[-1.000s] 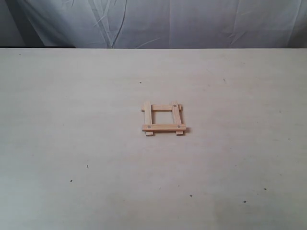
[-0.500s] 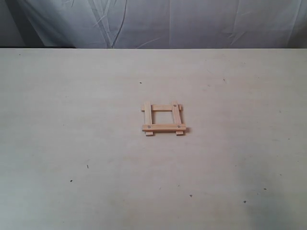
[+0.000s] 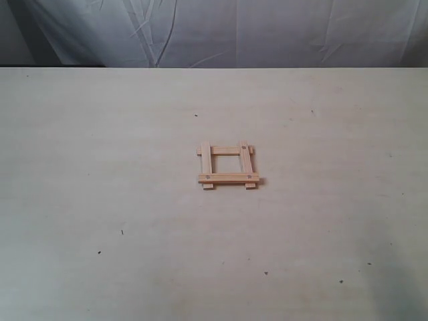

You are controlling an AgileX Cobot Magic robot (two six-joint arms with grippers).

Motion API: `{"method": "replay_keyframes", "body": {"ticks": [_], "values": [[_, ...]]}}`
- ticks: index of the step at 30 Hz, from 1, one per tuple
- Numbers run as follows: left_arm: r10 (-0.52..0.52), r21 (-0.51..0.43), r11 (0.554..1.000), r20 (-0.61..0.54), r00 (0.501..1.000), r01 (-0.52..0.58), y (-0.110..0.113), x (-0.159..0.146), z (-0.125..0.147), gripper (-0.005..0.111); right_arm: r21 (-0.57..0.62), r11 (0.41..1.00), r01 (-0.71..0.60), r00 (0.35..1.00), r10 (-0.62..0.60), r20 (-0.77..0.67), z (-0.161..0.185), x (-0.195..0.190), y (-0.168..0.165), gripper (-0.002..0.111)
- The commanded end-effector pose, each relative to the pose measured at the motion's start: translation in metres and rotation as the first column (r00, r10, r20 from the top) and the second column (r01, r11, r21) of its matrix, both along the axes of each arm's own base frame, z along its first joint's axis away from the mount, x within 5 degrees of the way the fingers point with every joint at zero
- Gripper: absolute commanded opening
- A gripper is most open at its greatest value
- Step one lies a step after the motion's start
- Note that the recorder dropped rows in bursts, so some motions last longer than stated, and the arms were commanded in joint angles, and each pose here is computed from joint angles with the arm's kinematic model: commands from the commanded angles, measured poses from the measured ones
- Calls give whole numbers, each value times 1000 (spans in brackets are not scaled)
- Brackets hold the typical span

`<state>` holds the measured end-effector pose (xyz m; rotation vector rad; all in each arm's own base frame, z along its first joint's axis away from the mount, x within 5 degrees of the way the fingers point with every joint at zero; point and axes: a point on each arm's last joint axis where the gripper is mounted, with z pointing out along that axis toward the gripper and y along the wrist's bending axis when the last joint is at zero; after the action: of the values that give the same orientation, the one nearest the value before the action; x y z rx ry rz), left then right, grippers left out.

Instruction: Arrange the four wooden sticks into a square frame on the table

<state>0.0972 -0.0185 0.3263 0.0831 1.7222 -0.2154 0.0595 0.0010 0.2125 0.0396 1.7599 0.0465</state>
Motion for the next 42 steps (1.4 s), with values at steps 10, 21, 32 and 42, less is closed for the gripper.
{"method": "replay_keyframes", "body": {"ticks": [10, 21, 32, 42], "values": [[-9, 5, 1000, 2, 1000, 9, -1, -1, -1, 0, 0, 1000, 1, 996, -1, -87, -32, -7, 0, 0], [-9, 5, 1000, 2, 1000, 9, -1, -1, -1, 0, 0, 1000, 1, 996, -1, -89, -32, -7, 0, 0], [146, 144, 979, -20, 989, -142, 16, -31, -59, 0, 0, 1000, 1, 996, -1, -89, -32, -7, 0, 0], [193, 200, 964, -71, 979, -176, 20, -44, -144, 0, 0, 1000, 1, 996, -1, -87, -32, -7, 0, 0]]}}
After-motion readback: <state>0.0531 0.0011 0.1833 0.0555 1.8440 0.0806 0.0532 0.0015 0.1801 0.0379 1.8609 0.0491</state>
